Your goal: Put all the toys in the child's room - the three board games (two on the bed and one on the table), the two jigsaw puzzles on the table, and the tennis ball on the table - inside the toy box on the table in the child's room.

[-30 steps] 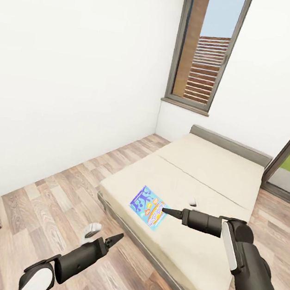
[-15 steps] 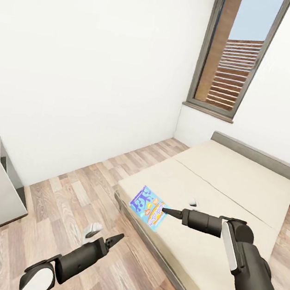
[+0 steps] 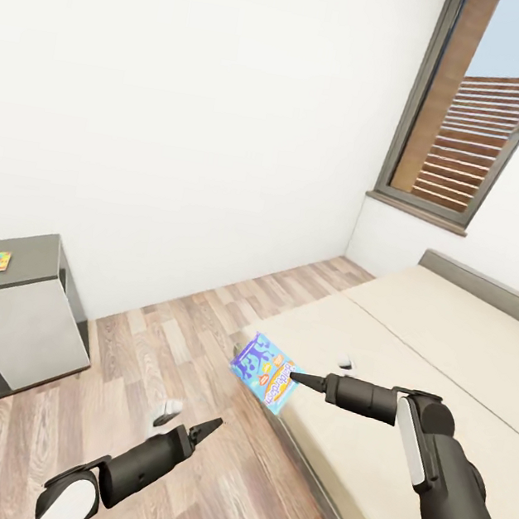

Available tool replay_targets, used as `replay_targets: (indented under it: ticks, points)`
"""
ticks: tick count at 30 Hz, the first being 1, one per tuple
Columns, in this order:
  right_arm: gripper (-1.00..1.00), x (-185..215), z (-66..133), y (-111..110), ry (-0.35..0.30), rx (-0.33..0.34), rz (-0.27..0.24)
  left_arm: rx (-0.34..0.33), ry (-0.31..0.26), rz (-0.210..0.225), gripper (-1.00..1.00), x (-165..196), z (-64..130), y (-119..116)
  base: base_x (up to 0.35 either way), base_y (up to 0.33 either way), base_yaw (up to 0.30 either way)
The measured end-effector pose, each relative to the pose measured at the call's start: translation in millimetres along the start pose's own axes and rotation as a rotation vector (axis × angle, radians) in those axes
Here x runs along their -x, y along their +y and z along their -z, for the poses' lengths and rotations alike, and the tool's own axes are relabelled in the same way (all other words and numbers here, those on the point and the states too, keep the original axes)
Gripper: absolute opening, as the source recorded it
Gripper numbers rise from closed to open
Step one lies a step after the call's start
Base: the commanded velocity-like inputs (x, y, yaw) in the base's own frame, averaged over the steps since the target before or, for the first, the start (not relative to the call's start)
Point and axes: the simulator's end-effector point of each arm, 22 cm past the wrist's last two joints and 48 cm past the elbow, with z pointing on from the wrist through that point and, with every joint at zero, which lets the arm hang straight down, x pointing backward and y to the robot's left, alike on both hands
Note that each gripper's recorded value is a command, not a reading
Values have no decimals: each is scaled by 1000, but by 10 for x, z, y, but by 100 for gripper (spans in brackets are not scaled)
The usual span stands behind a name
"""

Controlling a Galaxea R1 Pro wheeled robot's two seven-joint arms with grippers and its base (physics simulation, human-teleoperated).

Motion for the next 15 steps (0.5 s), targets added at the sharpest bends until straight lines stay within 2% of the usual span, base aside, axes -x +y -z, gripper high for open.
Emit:
replay_targets:
  ticks: [15]
  points:
    - [-100,-2,1,4,0,0,1,1,2,2,100,-12,-5,9,0,0,295]
